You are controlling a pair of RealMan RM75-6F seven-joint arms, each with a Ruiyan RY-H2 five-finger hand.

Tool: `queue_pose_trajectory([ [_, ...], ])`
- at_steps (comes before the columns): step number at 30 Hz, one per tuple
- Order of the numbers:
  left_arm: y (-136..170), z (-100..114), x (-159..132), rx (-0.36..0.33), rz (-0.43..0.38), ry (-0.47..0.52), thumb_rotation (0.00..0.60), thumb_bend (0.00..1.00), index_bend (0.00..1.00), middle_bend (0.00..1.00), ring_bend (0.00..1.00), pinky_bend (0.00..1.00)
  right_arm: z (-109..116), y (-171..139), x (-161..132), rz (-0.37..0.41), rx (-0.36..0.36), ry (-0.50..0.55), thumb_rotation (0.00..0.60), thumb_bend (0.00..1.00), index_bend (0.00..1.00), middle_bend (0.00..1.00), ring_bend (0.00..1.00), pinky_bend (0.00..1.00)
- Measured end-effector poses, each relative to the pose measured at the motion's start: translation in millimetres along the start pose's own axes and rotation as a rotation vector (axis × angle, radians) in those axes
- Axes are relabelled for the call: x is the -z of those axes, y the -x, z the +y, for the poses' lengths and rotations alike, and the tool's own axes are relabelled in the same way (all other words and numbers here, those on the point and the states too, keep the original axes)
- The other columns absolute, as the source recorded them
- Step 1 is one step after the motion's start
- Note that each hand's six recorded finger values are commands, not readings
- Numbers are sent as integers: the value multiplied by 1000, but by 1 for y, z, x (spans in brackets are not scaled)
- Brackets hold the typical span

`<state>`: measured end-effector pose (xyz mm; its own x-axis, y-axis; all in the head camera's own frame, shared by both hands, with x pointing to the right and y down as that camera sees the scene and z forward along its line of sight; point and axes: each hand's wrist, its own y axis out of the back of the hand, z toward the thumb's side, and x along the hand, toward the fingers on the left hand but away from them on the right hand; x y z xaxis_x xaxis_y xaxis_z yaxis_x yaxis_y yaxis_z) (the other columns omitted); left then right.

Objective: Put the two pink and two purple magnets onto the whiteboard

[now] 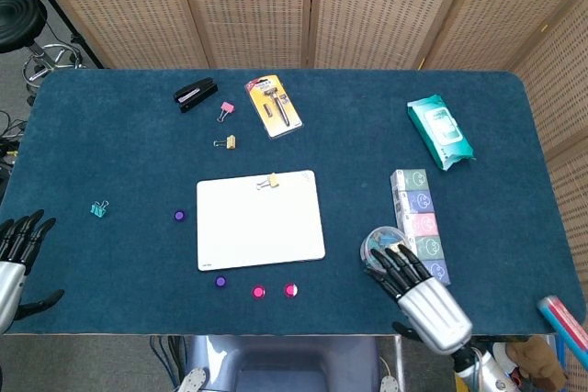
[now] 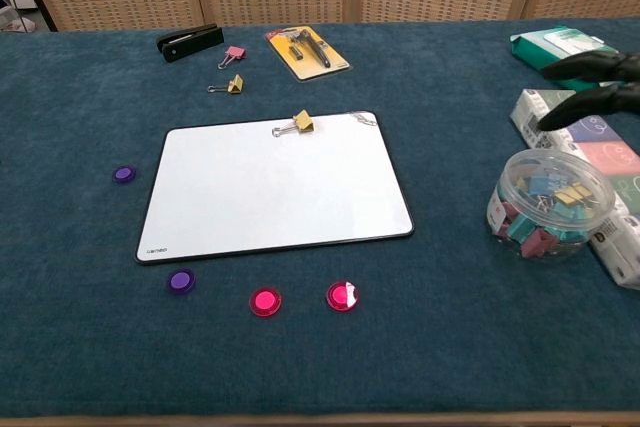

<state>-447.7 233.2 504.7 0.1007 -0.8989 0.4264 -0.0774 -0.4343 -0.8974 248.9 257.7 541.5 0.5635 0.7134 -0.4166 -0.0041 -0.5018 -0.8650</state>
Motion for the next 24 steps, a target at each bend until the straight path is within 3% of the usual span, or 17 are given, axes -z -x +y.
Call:
queue_pose_trajectory([
  [5, -1, 1, 1, 3, 2, 7, 600, 8, 0, 0, 0, 0, -13, 32, -28, 60, -43, 8, 600, 9, 247, 0, 0, 0],
  [12, -2, 0, 2, 8, 4, 11, 600, 8, 0, 0, 0, 0, -28, 69, -58, 102, -84, 24, 600, 112, 287, 0, 0, 0],
  [17, -4, 0, 3, 15, 8, 18, 600, 8, 0, 0, 0, 0, -41, 91, -66, 87, -114, 26, 600, 250, 285, 0, 0, 0],
  [24, -5, 0, 4, 20, 10, 22, 600, 8, 0, 0, 0, 0, -62, 113, -73, 51, -178, 12, 600, 265, 304, 0, 0, 0],
])
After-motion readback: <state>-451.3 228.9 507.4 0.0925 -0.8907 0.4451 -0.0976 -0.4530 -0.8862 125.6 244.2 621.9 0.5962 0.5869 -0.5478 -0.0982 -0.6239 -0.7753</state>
